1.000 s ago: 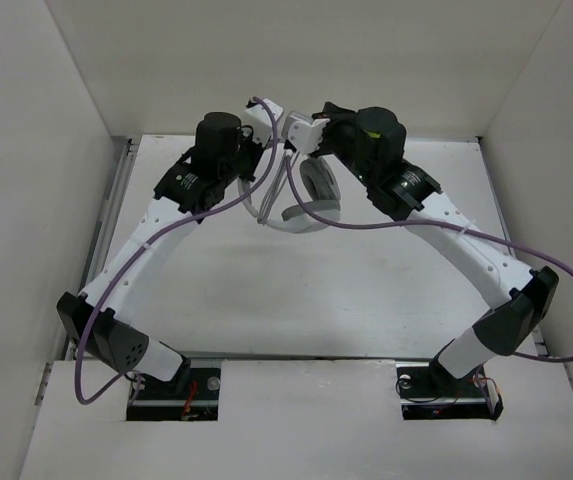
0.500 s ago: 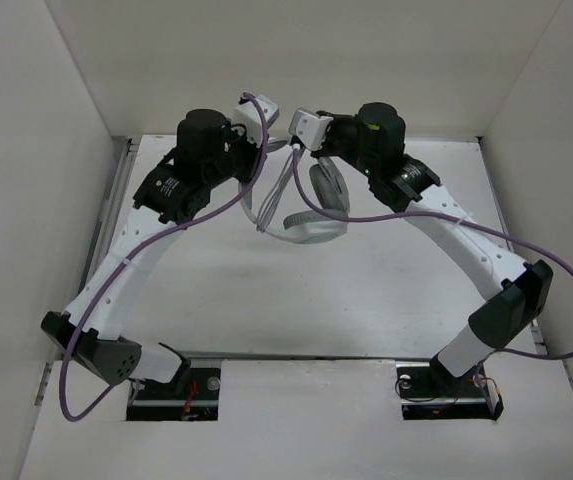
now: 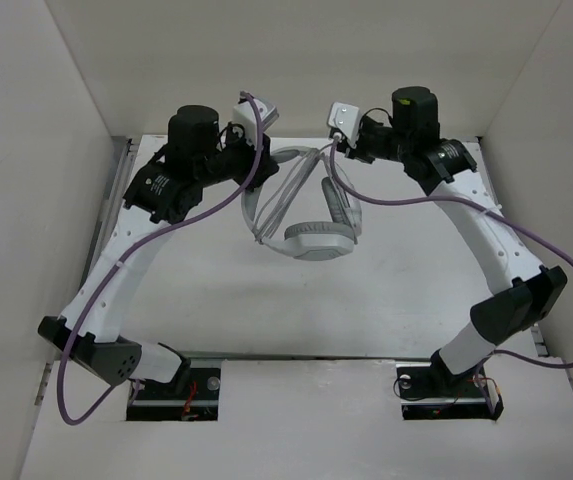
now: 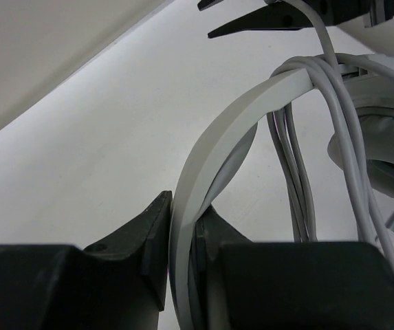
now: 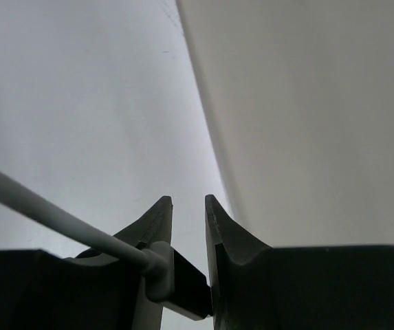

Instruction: Wrap the headphones

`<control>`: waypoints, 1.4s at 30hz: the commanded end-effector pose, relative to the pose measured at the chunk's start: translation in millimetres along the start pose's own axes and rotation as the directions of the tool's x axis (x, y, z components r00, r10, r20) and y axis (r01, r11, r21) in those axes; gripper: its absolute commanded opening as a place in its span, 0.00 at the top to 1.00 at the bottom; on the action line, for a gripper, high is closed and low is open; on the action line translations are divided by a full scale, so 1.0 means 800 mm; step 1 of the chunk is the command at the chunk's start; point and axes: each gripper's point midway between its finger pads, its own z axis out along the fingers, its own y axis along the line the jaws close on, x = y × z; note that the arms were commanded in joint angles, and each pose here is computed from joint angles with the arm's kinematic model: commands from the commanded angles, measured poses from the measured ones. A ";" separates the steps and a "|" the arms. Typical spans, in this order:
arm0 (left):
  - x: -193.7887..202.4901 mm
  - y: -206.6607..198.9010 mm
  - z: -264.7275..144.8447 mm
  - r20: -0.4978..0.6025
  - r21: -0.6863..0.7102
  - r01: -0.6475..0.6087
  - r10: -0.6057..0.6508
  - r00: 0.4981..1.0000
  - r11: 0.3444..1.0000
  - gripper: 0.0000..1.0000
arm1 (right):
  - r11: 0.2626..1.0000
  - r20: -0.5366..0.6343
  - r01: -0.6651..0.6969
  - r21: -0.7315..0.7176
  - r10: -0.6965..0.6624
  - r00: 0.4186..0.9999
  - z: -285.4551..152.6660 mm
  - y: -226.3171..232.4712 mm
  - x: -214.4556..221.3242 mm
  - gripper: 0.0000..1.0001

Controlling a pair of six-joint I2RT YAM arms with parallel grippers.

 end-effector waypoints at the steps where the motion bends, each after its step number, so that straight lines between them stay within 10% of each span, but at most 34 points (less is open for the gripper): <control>1: -0.054 -0.038 -0.039 0.130 0.134 0.016 -0.034 0.991 0.991 0.99 | 0.990 0.100 -0.052 -0.132 0.065 0.993 -0.033 0.018 -0.031 0.69; 19: -0.053 -0.018 -0.031 0.111 0.165 0.182 -0.201 0.973 0.969 0.99 | 0.874 0.194 -0.326 -0.360 0.412 0.890 -0.095 0.052 -0.026 0.61; 42: 0.098 0.137 0.103 0.127 -0.348 0.284 -0.256 0.958 0.893 0.99 | 0.816 0.326 -0.577 0.047 0.533 0.781 -0.133 0.025 0.038 0.59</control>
